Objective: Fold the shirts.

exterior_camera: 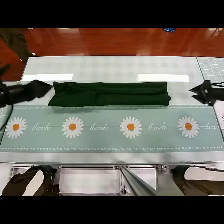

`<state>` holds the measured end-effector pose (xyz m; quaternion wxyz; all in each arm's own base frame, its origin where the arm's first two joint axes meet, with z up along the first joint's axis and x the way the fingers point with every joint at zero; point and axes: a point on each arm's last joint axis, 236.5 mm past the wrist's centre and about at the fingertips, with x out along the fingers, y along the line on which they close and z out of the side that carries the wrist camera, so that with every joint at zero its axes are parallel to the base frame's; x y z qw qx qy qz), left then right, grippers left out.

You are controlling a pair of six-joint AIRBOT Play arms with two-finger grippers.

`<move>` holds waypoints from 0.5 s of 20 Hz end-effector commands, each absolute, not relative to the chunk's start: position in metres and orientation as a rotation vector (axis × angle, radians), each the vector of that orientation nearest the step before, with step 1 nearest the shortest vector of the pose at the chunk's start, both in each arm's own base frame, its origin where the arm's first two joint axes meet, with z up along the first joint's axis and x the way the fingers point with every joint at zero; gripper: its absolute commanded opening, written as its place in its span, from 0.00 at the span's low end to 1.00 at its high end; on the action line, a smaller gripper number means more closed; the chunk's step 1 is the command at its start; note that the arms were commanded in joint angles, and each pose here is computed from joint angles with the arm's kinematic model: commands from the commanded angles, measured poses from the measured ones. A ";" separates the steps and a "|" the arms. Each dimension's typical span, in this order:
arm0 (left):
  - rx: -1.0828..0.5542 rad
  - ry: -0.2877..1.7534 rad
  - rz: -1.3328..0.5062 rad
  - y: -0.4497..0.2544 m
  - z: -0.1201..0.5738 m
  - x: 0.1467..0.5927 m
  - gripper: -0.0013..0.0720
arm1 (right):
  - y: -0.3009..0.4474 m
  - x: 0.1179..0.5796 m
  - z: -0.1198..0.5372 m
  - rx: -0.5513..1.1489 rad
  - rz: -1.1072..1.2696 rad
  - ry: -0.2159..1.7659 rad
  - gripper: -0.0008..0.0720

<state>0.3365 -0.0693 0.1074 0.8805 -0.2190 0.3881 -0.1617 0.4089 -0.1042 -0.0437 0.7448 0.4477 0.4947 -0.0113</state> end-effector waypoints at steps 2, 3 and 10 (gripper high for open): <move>-0.487 0.848 -0.344 -0.084 0.086 0.327 0.71 | -0.058 0.425 -0.086 1.098 0.059 1.151 0.59; -0.498 0.857 -0.339 -0.084 0.084 0.328 0.71 | -0.051 0.425 -0.095 1.101 0.065 1.175 0.59; -0.515 0.886 -0.330 -0.083 0.074 0.330 0.71 | 0.003 0.451 -0.096 1.044 0.191 1.251 0.59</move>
